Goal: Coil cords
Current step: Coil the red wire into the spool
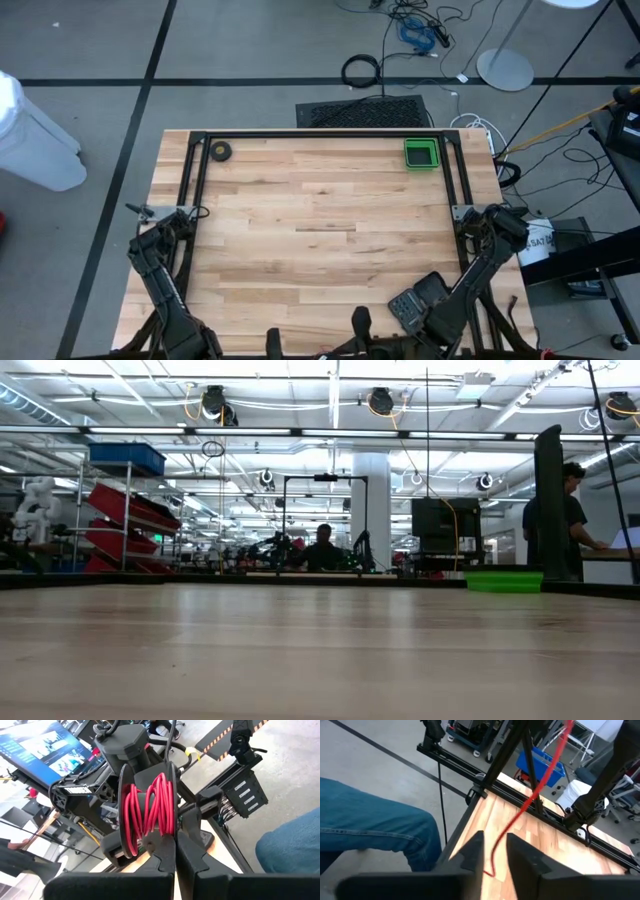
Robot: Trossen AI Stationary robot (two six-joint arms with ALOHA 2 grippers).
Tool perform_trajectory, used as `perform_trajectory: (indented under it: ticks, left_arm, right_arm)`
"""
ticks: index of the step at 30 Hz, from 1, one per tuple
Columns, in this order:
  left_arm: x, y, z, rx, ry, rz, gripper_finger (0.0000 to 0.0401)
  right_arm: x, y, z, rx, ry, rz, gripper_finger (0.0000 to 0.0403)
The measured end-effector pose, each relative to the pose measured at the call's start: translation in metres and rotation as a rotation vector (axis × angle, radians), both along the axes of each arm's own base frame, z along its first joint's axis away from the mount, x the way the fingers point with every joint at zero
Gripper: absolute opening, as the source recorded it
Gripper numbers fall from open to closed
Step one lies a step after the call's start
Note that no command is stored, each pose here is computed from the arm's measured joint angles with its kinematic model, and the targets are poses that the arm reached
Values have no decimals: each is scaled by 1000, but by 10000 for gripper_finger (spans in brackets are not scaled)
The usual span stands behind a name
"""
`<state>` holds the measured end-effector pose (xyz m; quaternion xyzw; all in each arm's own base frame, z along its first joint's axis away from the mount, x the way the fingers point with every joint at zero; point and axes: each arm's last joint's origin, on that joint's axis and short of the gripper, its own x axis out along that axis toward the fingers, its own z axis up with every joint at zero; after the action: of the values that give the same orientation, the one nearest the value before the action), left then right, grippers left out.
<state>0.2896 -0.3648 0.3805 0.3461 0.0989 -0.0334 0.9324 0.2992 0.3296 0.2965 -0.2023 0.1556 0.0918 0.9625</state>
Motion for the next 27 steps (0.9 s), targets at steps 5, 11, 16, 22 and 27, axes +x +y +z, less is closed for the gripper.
perform_trajectory:
  ticks: [5, 11, 16, 22, 27]
  left_arm:
    - [5, 5, -2, 17, 13, 15, 2]
    - [14, 15, -6, 60, 45, 46, 2]
    - [25, 52, -5, 56, 132, 174, 2]
    - [32, 103, 10, 22, 198, 310, 2]
    - [38, 143, 34, -35, 198, 335, 2]
  right_arm:
    - [-1, 0, -1, -17, 10, -1, 10]
    - [0, -7, -6, -74, 37, -60, 2]
    - [0, -32, 3, -141, 85, -156, 1]
    - [-10, -73, 32, -178, 139, -247, 1]
    - [-20, -112, 62, -181, 152, -304, 0]
